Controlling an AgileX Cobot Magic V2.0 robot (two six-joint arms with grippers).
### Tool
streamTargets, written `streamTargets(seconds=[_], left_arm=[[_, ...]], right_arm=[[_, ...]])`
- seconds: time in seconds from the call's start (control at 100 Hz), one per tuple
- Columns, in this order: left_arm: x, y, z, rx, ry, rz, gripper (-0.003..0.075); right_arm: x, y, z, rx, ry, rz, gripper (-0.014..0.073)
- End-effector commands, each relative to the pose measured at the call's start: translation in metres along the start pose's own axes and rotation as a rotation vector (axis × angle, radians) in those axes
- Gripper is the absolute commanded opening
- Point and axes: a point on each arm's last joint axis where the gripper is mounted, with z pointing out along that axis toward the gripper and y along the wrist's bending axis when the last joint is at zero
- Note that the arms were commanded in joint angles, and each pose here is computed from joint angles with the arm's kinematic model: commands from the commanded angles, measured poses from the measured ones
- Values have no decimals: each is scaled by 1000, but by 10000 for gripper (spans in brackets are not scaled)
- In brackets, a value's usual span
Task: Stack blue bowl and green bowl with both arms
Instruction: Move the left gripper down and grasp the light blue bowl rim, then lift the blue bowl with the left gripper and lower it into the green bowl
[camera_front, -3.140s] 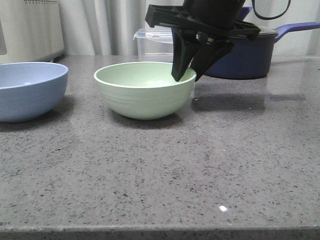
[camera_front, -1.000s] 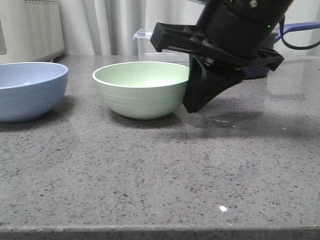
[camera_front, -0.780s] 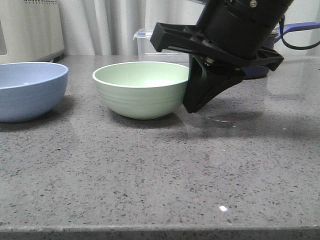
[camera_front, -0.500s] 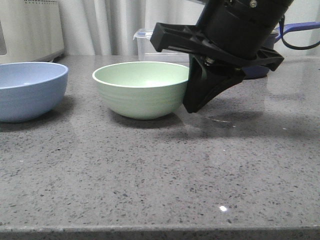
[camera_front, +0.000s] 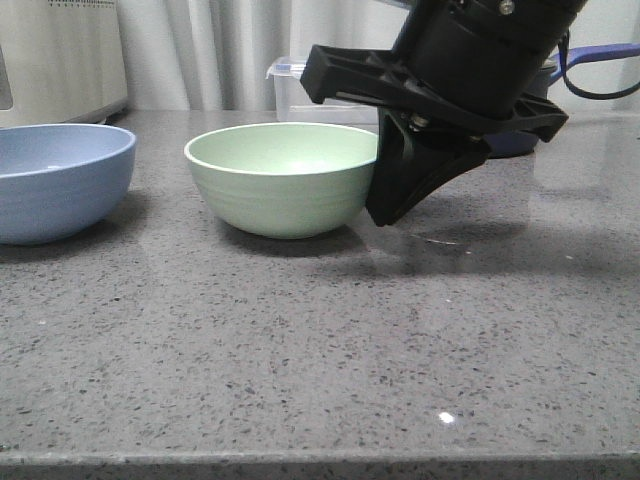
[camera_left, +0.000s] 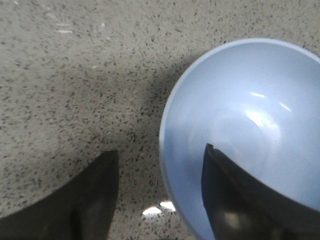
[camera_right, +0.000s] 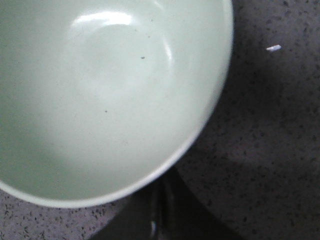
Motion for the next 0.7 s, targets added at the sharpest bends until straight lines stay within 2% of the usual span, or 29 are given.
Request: streamTargets(seconds=[0.0, 0.32, 0.44, 0.69], left_arm=[[-14, -2, -6, 19, -79, -9, 367], [-19, 0, 14, 17, -28, -21, 353], [-19, 0, 16, 17, -26, -22, 260], [-19, 0, 16, 17, -26, -22, 10]], right_arm=[[-10, 6, -17, -29, -89, -11, -81], [-10, 6, -17, -29, -89, -11, -81], [-10, 6, -17, -29, -89, -11, -81], [-10, 6, -17, -29, -89, -11, -81]])
